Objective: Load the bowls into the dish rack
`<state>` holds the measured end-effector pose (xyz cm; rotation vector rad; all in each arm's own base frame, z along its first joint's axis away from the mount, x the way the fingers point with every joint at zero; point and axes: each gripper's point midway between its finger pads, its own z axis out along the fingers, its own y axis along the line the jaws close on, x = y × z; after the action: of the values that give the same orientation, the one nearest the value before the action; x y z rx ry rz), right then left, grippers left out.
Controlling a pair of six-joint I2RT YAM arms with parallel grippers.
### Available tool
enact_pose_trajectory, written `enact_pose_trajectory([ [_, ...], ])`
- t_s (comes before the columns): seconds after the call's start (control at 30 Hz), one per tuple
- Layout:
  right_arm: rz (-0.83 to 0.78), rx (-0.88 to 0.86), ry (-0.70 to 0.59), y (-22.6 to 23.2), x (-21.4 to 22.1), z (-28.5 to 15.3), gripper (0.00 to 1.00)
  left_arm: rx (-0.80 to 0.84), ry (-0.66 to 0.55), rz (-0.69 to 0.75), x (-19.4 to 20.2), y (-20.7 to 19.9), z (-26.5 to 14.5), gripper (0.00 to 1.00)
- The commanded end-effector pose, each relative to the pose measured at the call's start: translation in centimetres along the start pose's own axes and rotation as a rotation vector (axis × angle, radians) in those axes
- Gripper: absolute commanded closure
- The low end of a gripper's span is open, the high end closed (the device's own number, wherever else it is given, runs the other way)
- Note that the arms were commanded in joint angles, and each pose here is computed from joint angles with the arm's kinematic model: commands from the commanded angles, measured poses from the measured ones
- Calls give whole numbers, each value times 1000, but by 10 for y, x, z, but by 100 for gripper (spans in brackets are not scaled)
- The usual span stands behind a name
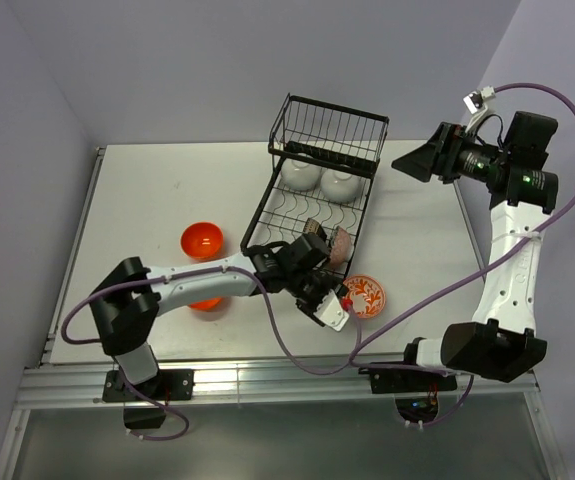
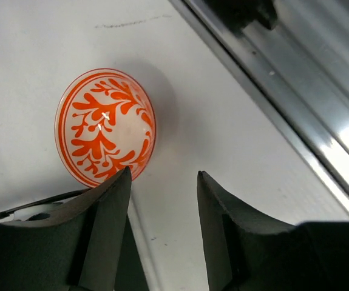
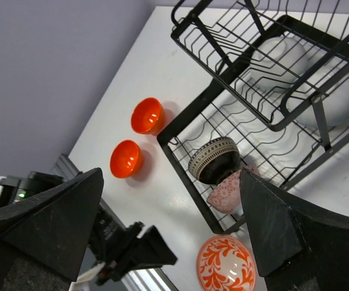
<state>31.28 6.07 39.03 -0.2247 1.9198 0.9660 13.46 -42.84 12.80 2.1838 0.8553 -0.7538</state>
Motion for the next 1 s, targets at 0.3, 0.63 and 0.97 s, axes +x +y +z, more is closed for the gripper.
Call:
enact_pose_trajectory([
  [0.3,-12,-43,9,-5,7,3,0,11,133,316,9,27,58,47],
  [0.63,-35,-35,21,-7,13,2,0,33,237,308,39,33,82,64],
  [0.97,-84,-7,12,-6,6,-2,0,99,181,187,-13,7,70,100],
])
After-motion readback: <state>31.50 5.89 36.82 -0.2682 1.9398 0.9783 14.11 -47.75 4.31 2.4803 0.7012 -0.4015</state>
